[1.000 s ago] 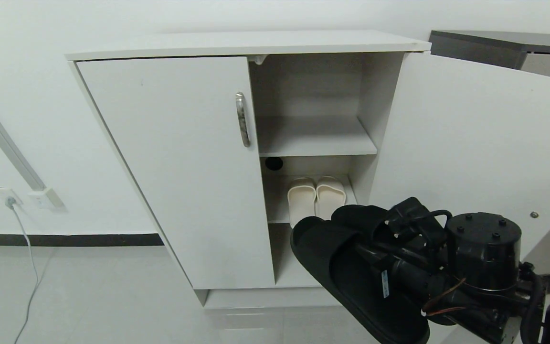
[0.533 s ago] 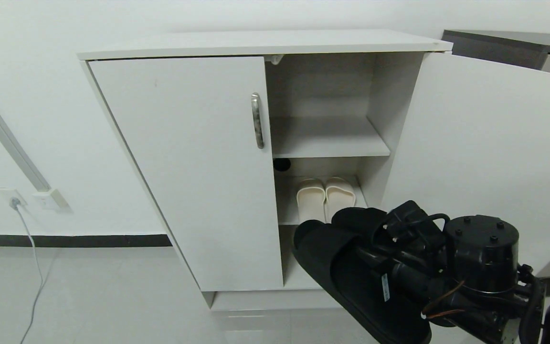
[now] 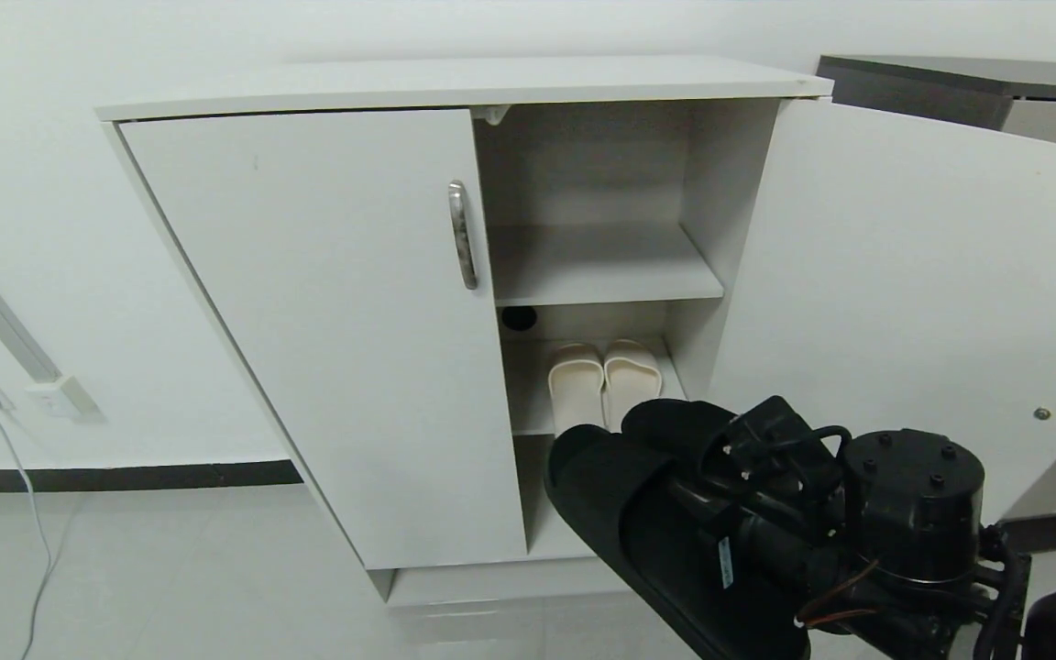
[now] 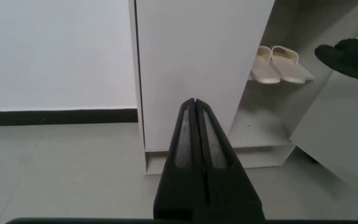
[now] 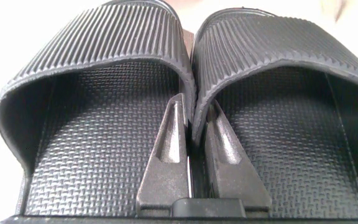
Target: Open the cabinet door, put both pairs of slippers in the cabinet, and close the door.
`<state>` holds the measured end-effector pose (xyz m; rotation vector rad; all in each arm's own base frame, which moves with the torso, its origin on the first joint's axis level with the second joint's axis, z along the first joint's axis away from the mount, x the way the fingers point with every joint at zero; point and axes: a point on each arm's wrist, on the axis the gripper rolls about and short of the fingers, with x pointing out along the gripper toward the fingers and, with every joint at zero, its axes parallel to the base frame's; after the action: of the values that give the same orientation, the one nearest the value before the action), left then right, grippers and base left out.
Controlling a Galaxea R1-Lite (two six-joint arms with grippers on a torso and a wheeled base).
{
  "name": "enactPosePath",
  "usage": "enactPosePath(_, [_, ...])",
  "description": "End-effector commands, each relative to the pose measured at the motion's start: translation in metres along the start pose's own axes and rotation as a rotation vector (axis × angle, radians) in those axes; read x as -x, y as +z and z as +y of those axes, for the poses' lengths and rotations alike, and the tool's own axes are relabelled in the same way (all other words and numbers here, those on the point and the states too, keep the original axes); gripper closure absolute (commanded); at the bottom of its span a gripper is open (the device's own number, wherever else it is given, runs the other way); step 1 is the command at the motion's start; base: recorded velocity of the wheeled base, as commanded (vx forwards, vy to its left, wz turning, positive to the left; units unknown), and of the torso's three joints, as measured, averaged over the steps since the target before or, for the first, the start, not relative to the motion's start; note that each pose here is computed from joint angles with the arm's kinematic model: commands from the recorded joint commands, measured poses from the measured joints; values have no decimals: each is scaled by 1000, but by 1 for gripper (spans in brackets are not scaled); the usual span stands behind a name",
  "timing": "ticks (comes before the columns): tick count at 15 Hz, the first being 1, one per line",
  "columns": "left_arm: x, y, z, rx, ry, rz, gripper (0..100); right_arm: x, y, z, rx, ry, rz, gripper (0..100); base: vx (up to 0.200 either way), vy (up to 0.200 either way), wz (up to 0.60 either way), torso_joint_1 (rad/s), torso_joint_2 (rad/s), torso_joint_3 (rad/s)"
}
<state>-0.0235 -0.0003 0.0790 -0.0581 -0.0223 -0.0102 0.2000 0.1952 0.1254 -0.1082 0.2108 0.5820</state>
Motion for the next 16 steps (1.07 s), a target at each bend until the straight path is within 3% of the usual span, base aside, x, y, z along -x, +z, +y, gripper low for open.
enactPosePath(1, [0,0,0,0,0,1,100,-7,-10,3,26,2,24,100,0,0,0,0,0,0])
enactPosePath(3, [0,0,0,0,-1,1,100,-18,-14,10,49,-23,9,100,0,0,0,0,0,0])
enactPosePath(5, [0,0,0,2,0,1,100,-41,-15,27,37,-164,-16,100,0,0,0,0,0,0])
enactPosePath(8, [0,0,0,3,8,1,100,-70,-17,44,25,-244,-12,100,0,0,0,0,0,0])
enactPosePath(11, [0,0,0,6,10,0,100,-89,3,59,-36,-331,28,100,0,0,0,0,0,0])
enactPosePath(16, [0,0,0,9,10,0,100,-101,44,71,-191,-469,168,100,0,0,0,0,0,0])
